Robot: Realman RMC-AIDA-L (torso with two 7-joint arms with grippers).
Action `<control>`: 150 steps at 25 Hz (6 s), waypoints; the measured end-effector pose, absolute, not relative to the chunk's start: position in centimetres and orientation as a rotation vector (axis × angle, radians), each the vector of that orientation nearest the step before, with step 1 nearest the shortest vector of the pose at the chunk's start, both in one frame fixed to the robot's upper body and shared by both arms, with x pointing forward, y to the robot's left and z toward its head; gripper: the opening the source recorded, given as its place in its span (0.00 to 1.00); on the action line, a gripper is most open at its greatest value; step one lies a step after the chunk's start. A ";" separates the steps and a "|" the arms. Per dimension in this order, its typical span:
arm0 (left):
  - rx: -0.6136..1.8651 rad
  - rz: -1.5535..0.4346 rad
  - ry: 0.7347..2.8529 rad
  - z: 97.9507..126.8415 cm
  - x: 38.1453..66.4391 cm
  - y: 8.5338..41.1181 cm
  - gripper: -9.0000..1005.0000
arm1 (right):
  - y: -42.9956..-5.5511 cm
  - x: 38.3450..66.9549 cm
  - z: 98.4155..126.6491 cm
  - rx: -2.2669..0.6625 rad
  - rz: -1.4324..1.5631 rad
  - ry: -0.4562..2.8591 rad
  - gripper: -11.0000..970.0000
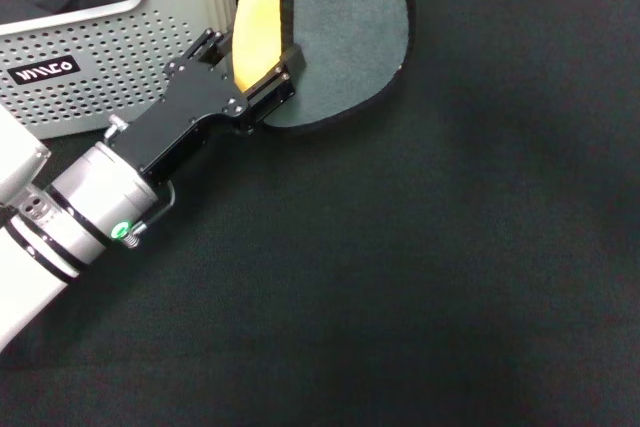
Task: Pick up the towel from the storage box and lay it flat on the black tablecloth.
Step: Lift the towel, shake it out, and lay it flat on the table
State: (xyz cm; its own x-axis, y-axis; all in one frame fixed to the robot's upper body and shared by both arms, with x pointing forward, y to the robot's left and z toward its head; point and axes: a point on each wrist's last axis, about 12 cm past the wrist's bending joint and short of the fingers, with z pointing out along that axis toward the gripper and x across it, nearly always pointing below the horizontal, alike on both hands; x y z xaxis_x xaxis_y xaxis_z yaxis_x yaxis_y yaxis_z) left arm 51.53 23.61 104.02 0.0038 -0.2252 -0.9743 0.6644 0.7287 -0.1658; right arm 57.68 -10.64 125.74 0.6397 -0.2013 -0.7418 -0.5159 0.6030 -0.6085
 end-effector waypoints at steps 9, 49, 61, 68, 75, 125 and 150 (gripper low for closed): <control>0.400 -0.690 1.415 103.5 50.8 24.0 0.76 | -11.7 56.9 126.1 -0.900 0.203 0.884 0.03; 0.388 -0.669 1.395 103.2 49.6 24.7 0.40 | -12.4 56.3 125.9 -0.872 0.204 0.909 0.03; 0.411 -0.689 1.367 103.3 49.0 24.6 0.16 | -12.6 56.4 125.9 -0.866 0.197 0.915 0.03; 0.407 -0.699 1.362 103.4 48.9 24.6 0.10 | -12.8 56.3 125.8 -0.863 0.195 0.920 0.03; 0.422 -0.735 1.313 103.8 48.4 24.4 0.08 | -13.0 56.0 125.4 -0.851 0.216 0.956 0.03; 0.582 -1.764 1.376 110.9 40.8 26.1 0.02 | -29.7 37.1 118.7 -0.849 0.993 1.369 0.03; 0.495 -1.395 1.825 104.3 50.9 21.2 0.02 | -29.0 49.1 109.1 -0.689 0.995 1.581 0.03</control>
